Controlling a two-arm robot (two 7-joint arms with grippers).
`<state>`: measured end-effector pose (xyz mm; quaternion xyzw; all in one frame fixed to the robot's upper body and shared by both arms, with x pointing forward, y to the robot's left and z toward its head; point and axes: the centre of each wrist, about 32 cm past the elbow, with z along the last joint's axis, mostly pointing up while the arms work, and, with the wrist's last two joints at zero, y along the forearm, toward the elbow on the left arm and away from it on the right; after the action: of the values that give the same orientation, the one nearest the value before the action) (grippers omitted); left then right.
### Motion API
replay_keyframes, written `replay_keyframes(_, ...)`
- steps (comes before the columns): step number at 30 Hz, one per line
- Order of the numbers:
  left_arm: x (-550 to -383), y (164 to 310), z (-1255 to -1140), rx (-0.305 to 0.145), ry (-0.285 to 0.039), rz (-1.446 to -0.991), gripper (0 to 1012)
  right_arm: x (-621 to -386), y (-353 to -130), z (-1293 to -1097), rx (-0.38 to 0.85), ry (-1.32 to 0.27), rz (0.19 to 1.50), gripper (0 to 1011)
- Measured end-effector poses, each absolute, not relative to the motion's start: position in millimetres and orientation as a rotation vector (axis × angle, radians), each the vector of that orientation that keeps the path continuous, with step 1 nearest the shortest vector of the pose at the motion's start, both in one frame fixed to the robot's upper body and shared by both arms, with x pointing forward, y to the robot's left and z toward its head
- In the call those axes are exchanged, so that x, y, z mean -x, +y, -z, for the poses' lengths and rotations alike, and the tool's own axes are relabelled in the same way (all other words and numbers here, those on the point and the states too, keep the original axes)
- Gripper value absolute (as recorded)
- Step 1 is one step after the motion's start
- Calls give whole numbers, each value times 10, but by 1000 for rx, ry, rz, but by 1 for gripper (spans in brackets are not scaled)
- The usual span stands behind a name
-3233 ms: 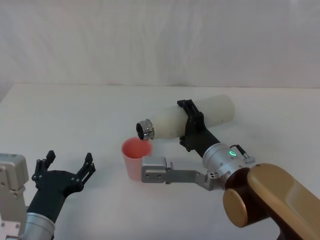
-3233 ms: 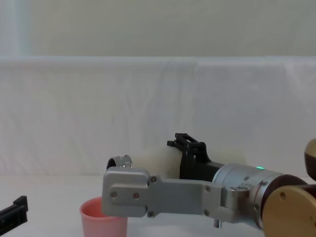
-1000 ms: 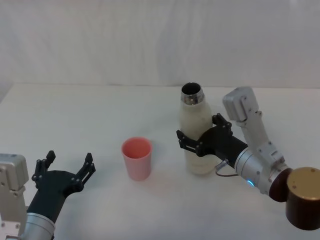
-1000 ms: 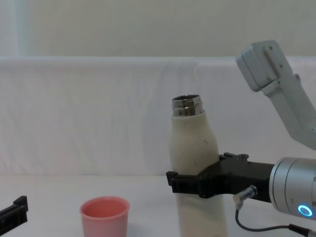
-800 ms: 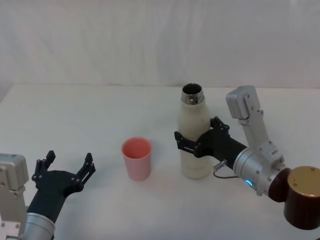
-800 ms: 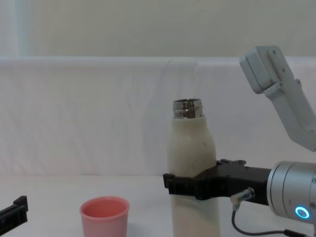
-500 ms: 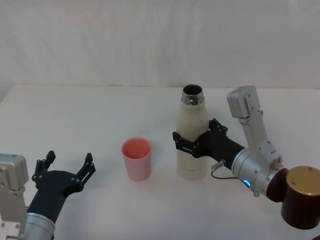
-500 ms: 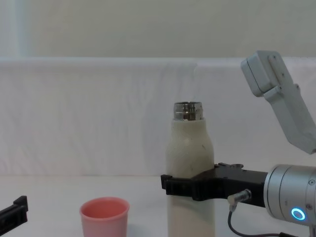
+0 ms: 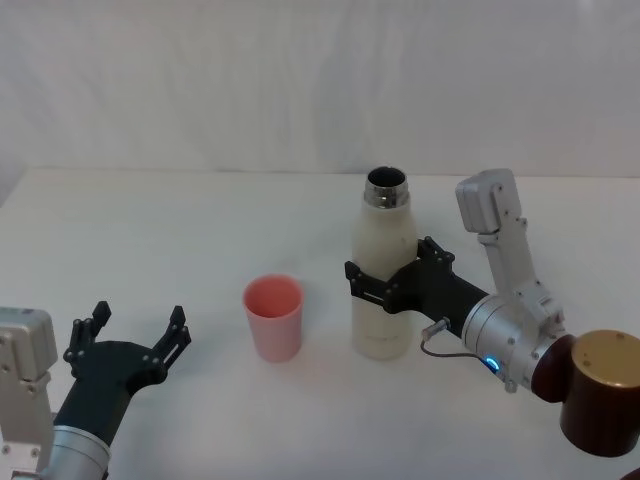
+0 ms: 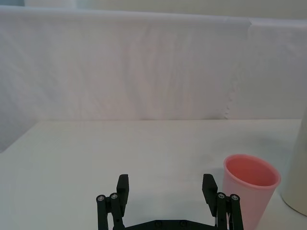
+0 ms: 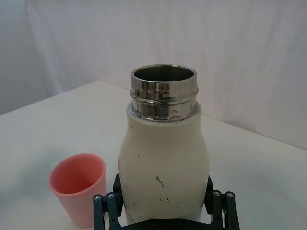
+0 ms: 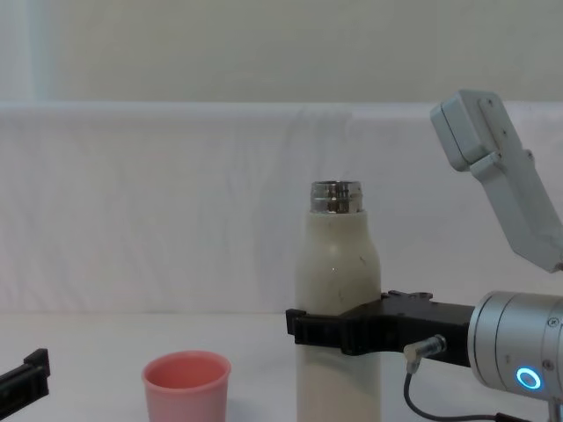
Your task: Grasp the thermos with one hand and pour water into the cup lid.
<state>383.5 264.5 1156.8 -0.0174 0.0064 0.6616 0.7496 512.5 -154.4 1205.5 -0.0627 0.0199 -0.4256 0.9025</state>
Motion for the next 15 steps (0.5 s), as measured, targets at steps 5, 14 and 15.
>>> replay_keyframes(5, -3835, 2645, -11568, 38, 14, -1446, 1001, -5129, -1548, -12061, 135, 41, 876, 957)
replay_keyframes(14, -3835, 2645, -11568, 38, 14, -1446, 1001, -5126, -1547, -12059, 135, 42, 878, 956)
replay_keyframes(15, -3835, 2645, -11568, 38, 14, -1446, 1001, -5126, -1547, -12058, 135, 42, 878, 956)
